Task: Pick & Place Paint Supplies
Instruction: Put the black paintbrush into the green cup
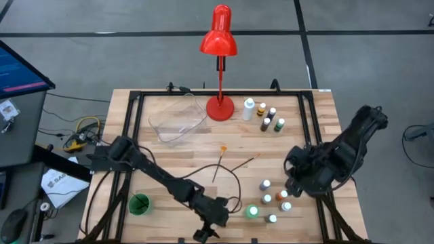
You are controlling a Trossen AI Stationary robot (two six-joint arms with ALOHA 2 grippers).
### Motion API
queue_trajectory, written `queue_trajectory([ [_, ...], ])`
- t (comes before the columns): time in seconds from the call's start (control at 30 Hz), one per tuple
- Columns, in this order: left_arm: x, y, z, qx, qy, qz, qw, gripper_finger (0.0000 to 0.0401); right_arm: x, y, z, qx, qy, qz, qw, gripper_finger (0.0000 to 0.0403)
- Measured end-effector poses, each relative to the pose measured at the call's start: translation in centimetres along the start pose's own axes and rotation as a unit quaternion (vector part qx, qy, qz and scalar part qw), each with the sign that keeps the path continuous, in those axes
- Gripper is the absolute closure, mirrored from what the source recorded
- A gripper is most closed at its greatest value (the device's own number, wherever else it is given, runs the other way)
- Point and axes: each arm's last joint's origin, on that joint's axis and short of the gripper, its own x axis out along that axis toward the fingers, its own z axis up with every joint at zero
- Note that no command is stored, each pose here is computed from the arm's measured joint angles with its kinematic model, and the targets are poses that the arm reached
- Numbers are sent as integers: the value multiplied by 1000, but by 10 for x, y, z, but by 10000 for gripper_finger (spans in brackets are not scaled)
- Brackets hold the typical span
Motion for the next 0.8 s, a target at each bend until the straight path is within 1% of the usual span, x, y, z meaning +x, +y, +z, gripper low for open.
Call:
queue_trajectory([
  [0.17, 15, 6, -10, -4, 11, 44, 999, 186, 11, 14, -10, -11, 7, -16, 1000, 403],
  [0.33, 29, 9, -22, -6, 33, 48, 998, 187, 19, 21, -14, -2, 11, -30, 999, 403],
  [0.5, 41, 0, -33, 7, 49, 48, 998, 187, 19, 22, -16, 3, 12, -28, 1000, 403],
  [0.63, 48, -10, -41, 37, 56, 67, 996, 187, 19, 22, -16, 3, 12, -29, 1000, 403],
  [0.7, 49, -15, -42, 61, 55, 75, 994, 187, 19, 22, -16, 3, 12, -29, 1000, 403],
  [0.8, 49, -17, -42, 76, 53, 81, 992, 187, 19, 22, -16, 3, 12, -29, 1000, 403],
])
